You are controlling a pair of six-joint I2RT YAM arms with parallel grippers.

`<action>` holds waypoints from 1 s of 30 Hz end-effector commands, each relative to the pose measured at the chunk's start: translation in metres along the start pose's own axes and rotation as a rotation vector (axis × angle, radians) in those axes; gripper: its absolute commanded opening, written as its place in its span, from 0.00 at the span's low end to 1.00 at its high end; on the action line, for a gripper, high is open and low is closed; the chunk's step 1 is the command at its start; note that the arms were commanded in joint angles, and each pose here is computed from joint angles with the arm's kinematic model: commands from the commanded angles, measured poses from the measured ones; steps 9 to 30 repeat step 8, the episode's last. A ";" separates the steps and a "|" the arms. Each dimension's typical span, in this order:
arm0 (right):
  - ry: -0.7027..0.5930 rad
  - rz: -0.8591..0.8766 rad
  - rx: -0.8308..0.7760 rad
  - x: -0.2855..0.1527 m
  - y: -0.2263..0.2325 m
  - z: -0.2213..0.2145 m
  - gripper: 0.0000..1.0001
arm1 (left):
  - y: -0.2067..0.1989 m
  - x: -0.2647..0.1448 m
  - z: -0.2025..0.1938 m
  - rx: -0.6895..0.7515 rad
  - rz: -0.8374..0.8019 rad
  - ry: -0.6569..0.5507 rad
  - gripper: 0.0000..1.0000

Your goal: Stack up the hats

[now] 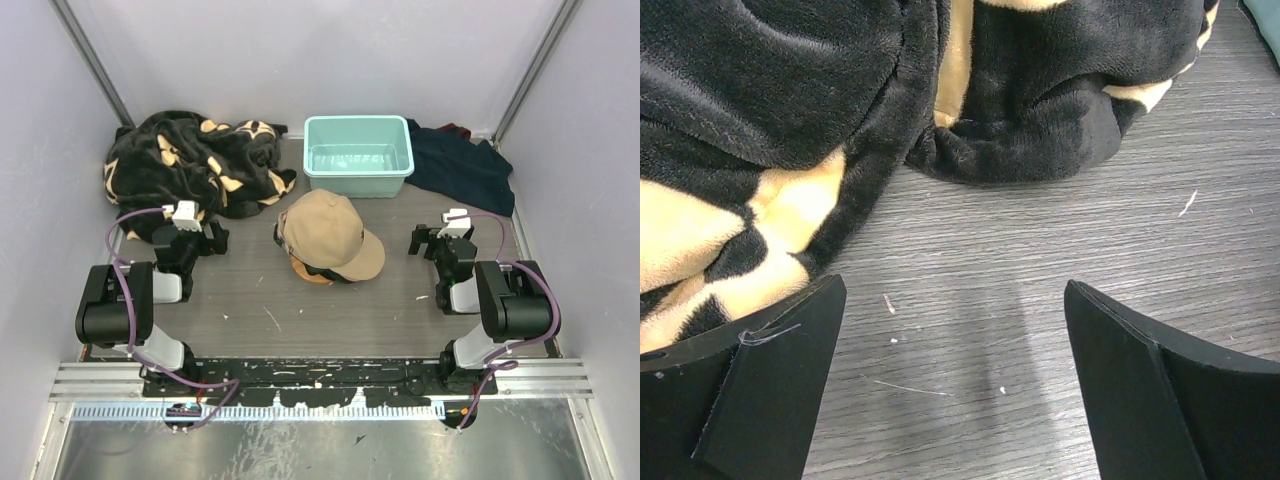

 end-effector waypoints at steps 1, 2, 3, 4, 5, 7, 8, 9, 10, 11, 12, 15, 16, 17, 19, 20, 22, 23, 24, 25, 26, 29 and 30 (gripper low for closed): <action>-0.076 -0.013 -0.015 0.001 -0.002 0.021 1.00 | 0.003 0.001 0.011 0.031 0.012 -0.038 0.98; -0.078 -0.013 -0.015 0.001 -0.002 0.022 1.00 | 0.003 0.001 0.011 0.031 0.011 -0.037 0.98; -0.075 -0.014 -0.017 0.001 -0.002 0.021 1.00 | 0.003 0.001 0.011 0.032 0.012 -0.038 0.98; -0.070 -0.013 -0.016 0.002 -0.002 0.020 1.00 | 0.003 0.001 0.011 0.031 0.011 -0.038 0.98; -0.065 -0.014 -0.017 0.004 -0.002 0.020 1.00 | 0.003 0.001 0.011 0.031 0.010 -0.037 0.98; -0.070 -0.012 -0.016 0.004 -0.002 0.021 1.00 | 0.003 0.001 0.011 0.032 0.011 -0.039 0.98; -0.077 -0.013 -0.017 0.001 -0.002 0.021 1.00 | 0.003 0.001 0.011 0.031 0.012 -0.037 0.98; -0.077 -0.013 -0.017 0.001 -0.002 0.021 1.00 | 0.003 0.001 0.011 0.031 0.012 -0.037 0.98; -0.077 -0.013 -0.017 0.001 -0.002 0.021 1.00 | 0.003 0.001 0.011 0.031 0.012 -0.037 0.98; -0.077 -0.013 -0.017 0.001 -0.002 0.021 1.00 | 0.003 0.001 0.011 0.031 0.012 -0.037 0.98; -0.077 -0.013 -0.017 0.001 -0.002 0.021 1.00 | 0.003 0.001 0.011 0.031 0.012 -0.037 0.98; -0.077 -0.013 -0.017 0.001 -0.002 0.021 1.00 | 0.003 0.001 0.011 0.031 0.012 -0.037 0.98; -0.077 -0.013 -0.017 0.001 -0.002 0.021 1.00 | 0.003 0.001 0.011 0.031 0.012 -0.037 0.98; -0.077 -0.013 -0.017 0.001 -0.002 0.021 1.00 | 0.003 0.001 0.011 0.031 0.012 -0.037 0.98; -0.077 -0.013 -0.017 0.001 -0.002 0.021 1.00 | 0.003 0.001 0.011 0.031 0.012 -0.037 0.98; -0.077 -0.013 -0.017 0.001 -0.002 0.021 1.00 | 0.003 0.001 0.011 0.031 0.012 -0.037 0.98; -0.077 -0.013 -0.017 0.001 -0.002 0.021 1.00 | 0.003 0.001 0.011 0.031 0.012 -0.037 0.98; -0.077 -0.013 -0.017 0.001 -0.002 0.021 1.00 | 0.003 0.001 0.011 0.031 0.012 -0.037 0.98; -0.077 -0.013 -0.017 0.001 -0.002 0.021 1.00 | 0.003 0.001 0.011 0.031 0.012 -0.037 0.98; -0.077 -0.013 -0.017 0.001 -0.002 0.021 1.00 | 0.003 0.001 0.011 0.031 0.012 -0.037 0.98; -0.077 -0.013 -0.017 0.001 -0.002 0.021 1.00 | 0.003 0.001 0.011 0.031 0.012 -0.037 0.98; -0.077 -0.013 -0.017 0.001 -0.002 0.021 1.00 | 0.003 0.001 0.011 0.031 0.012 -0.037 0.98; -0.077 -0.013 -0.017 0.001 -0.002 0.021 1.00 | 0.003 0.001 0.011 0.031 0.012 -0.037 0.98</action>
Point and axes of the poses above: each gripper's point midway between its finger pads, its own x axis out along the fingers, its own y axis along the line the jaws close on, z = x × y, the point moved 1 cm from there along -x, back along the fingers, and after that the axes turned 5 degrees about x, right-handed, at the moved point
